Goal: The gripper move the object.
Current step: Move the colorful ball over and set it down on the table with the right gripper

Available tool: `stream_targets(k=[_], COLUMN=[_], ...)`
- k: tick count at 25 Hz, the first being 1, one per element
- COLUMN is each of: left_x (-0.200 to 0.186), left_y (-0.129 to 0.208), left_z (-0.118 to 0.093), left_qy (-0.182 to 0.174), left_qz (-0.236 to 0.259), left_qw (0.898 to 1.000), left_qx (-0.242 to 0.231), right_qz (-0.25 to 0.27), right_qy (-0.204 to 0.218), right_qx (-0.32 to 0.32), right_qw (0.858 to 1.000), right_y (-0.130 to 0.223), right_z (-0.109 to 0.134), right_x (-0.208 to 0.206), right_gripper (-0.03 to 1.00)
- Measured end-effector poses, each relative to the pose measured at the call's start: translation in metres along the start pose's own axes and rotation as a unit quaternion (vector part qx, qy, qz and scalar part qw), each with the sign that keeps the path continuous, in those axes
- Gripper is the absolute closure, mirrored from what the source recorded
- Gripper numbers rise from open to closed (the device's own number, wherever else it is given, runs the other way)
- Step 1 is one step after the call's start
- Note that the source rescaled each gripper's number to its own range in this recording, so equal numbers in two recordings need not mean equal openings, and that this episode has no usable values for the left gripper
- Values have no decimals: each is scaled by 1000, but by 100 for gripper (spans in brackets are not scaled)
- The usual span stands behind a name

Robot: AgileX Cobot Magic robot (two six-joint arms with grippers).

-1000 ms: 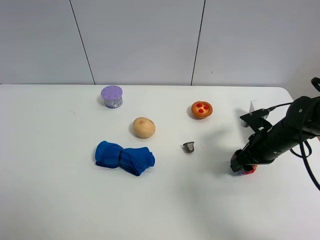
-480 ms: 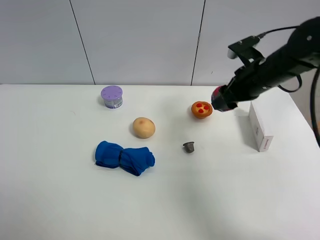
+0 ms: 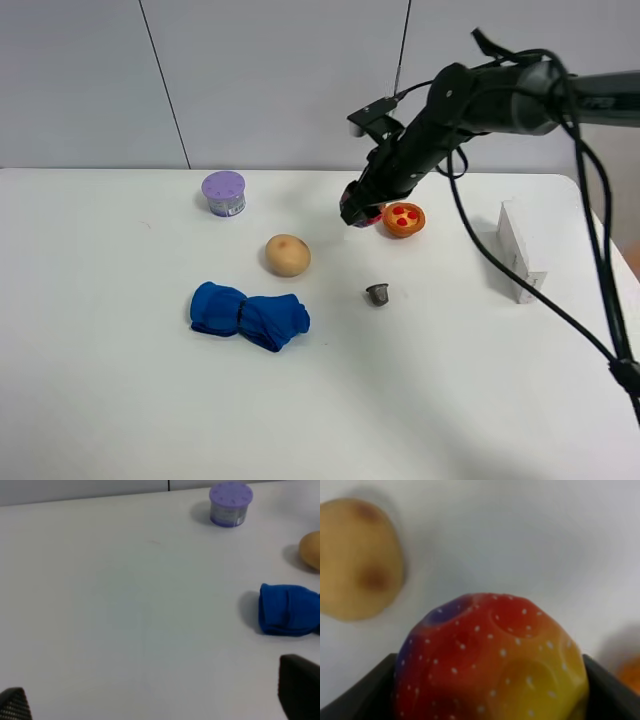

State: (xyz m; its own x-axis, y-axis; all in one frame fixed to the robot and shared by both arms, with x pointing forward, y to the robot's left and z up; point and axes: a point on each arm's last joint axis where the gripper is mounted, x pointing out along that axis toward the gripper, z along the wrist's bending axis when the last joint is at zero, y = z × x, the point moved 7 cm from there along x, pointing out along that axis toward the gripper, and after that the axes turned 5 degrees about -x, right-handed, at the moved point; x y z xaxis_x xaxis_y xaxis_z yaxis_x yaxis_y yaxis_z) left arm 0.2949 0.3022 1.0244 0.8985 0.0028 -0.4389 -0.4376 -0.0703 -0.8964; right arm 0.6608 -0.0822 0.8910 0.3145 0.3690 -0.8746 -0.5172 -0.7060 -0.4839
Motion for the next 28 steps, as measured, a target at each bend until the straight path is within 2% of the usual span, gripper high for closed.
stream_targets(k=[8, 17, 22, 23, 24, 27, 28], left_x=[0, 0, 0, 0, 0, 0, 0], left_y=[0, 0, 0, 0, 0, 0, 0], left_z=[0, 0, 0, 0, 0, 0, 0], left_qy=[0, 0, 0, 0, 0, 0, 0], left_qz=[0, 0, 0, 0, 0, 0, 0], left_qw=[1000, 1000, 1000, 1000, 1000, 1000, 1000], left_qx=[0, 0, 0, 0, 0, 0, 0], right_qz=[9, 51, 49, 45, 41, 29, 26], right_qy=[-16, 0, 6, 9, 13, 23, 25], right_qx=[-38, -81, -82, -81, -78, -57, -49], right_qw=[999, 995, 995, 996, 996, 998, 998], right_y=[-17, -1, 0, -2, -3, -7, -8], right_z=[19, 12, 10, 9, 8, 5, 5], right_x=[43, 58, 63, 63, 63, 63, 63], right_gripper=[96, 96, 96, 91, 81, 32, 20])
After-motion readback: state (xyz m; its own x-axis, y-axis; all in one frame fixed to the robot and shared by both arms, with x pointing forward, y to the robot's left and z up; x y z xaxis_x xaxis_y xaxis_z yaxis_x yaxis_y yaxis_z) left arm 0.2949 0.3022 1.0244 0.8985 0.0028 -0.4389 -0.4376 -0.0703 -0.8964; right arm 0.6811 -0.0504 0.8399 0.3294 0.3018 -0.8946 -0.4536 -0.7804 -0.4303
